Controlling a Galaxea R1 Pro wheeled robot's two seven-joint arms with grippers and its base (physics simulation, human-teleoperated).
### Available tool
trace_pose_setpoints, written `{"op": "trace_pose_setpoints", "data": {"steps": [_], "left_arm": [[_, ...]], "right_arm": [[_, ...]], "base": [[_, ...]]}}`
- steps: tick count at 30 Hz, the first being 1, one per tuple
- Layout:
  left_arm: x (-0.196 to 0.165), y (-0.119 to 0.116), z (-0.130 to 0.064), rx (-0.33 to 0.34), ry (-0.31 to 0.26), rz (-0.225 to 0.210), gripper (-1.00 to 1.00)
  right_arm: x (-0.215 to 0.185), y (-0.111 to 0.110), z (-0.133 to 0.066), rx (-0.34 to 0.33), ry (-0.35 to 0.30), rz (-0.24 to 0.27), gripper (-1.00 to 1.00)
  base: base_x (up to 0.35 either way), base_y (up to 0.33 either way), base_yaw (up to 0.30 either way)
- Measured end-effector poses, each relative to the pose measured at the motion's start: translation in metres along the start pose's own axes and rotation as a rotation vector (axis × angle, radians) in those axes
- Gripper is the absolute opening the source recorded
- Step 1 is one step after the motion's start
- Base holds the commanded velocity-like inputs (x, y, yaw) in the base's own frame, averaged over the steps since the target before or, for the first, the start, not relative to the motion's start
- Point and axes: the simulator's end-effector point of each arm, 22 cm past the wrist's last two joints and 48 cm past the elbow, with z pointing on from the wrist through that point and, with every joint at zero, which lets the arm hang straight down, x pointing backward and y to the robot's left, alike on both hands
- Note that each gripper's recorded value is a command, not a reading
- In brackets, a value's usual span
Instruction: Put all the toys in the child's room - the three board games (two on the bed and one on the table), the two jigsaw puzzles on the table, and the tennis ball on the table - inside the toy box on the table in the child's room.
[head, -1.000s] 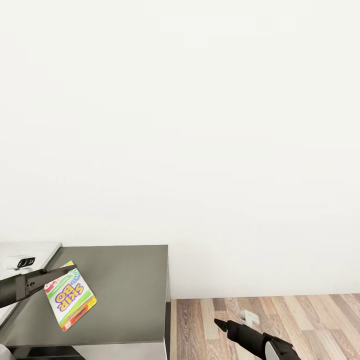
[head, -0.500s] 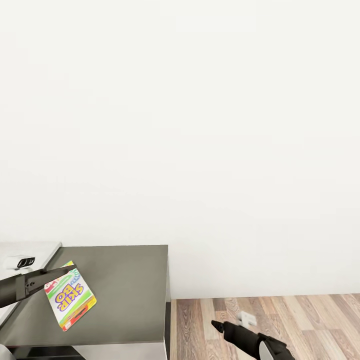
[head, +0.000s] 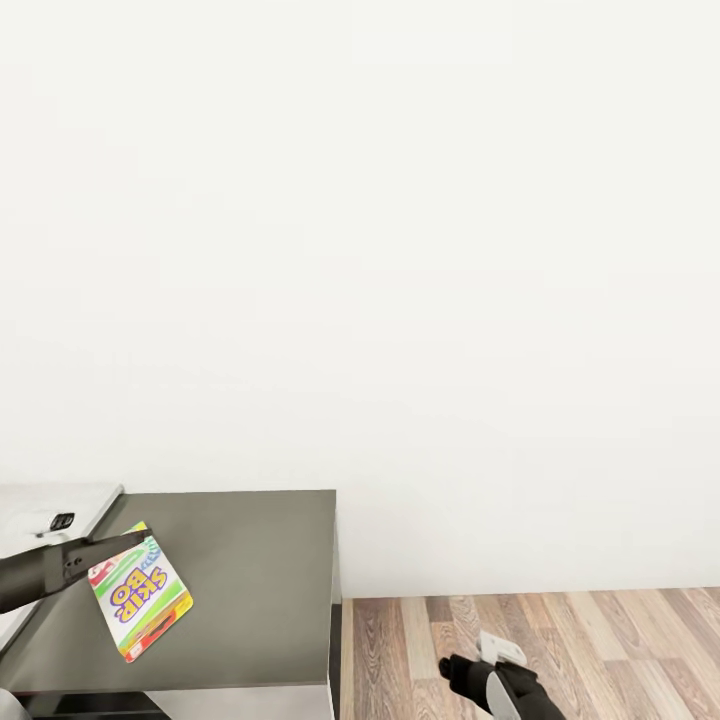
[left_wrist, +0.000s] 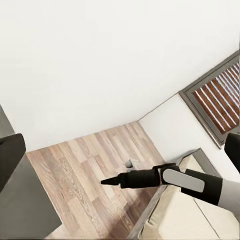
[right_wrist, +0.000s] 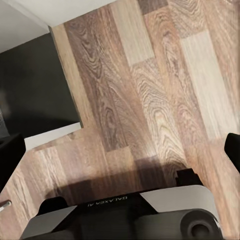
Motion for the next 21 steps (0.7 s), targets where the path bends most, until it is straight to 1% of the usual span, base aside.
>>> {"op": "trace_pose_setpoints", "data": {"steps": [1,2,3,5,7,8,9,10,11,13,14,15,17,18,20,21], "left_arm": [[0.0,0.004,0.0,-0.017,0.0,0.0,1.0],[-0.001,0.012,0.0,-0.054,0.0,0.0,1.0],[-0.001,0.016,0.0,-0.074,0.0,0.0,1.0],[-0.002,0.036,-0.001,-0.163,0.002,-0.003,1.0],[-0.007,0.063,-0.005,-0.292,0.003,0.001,1.0],[-0.008,0.071,-0.006,-0.331,0.003,0.002,1.0],[-0.011,0.088,-0.009,-0.408,0.006,-0.004,1.0],[-0.013,0.105,-0.011,-0.485,0.016,-0.02,1.0],[-0.014,0.114,-0.012,-0.522,0.021,-0.029,1.0],[-0.02,0.145,-0.011,-0.645,0.045,-0.054,1.0],[-0.021,0.152,-0.011,-0.671,0.052,-0.061,1.0],[-0.022,0.168,-0.008,-0.718,0.069,-0.08,1.0],[-0.02,0.2,-0.007,-0.801,0.101,-0.146,1.0],[-0.02,0.208,-0.007,-0.818,0.108,-0.167,1.0],[-0.021,0.23,0.0,-0.863,0.119,-0.237,1.0],[-0.023,0.234,0.003,-0.871,0.119,-0.251,1.0]], "right_arm": [[0.0,0.0,0.0,0.0,-0.001,-0.001,1.0],[-0.002,0.001,0.0,-0.004,-0.003,-0.002,1.0],[-0.002,0.001,0.0,-0.008,-0.005,-0.003,1.0],[-0.004,0.009,-0.001,-0.043,-0.009,-0.004,1.0],[-0.005,0.019,-0.002,-0.092,-0.013,-0.004,1.0],[-0.005,0.022,-0.002,-0.105,-0.014,-0.003,1.0],[-0.006,0.027,-0.003,-0.127,-0.014,-0.001,1.0],[-0.005,0.031,-0.003,-0.143,-0.014,0.0,1.0],[-0.005,0.032,-0.003,-0.148,-0.014,0.0,1.0],[-0.005,0.036,-0.004,-0.159,-0.013,-0.001,1.0],[-0.006,0.036,-0.004,-0.16,-0.013,-0.001,1.0],[-0.007,0.036,-0.004,-0.162,-0.014,-0.002,1.0],[-0.017,0.037,-0.005,-0.165,-0.024,-0.004,1.0],[-0.023,0.039,-0.006,-0.167,-0.032,-0.006,1.0],[-0.048,0.044,-0.008,-0.175,-0.061,-0.01,1.0],[-0.053,0.045,-0.009,-0.176,-0.065,-0.011,1.0]], "base": [[0.0,0.0,0.0],[0.0,0.0,0.0],[0.0,0.0,0.0],[0.0,0.0,0.0],[0.0,0.0,0.0],[0.0,0.0,0.0],[0.0,0.0,0.0],[0.0,0.0,0.0],[0.0,0.0,0.0],[0.0,0.0,0.0],[0.0,0.0,0.0],[0.0,0.0,0.0],[0.0,0.0,0.0],[0.0,0.0,0.0],[0.0,0.0,0.0],[0.0,0.0,0.0]]}}
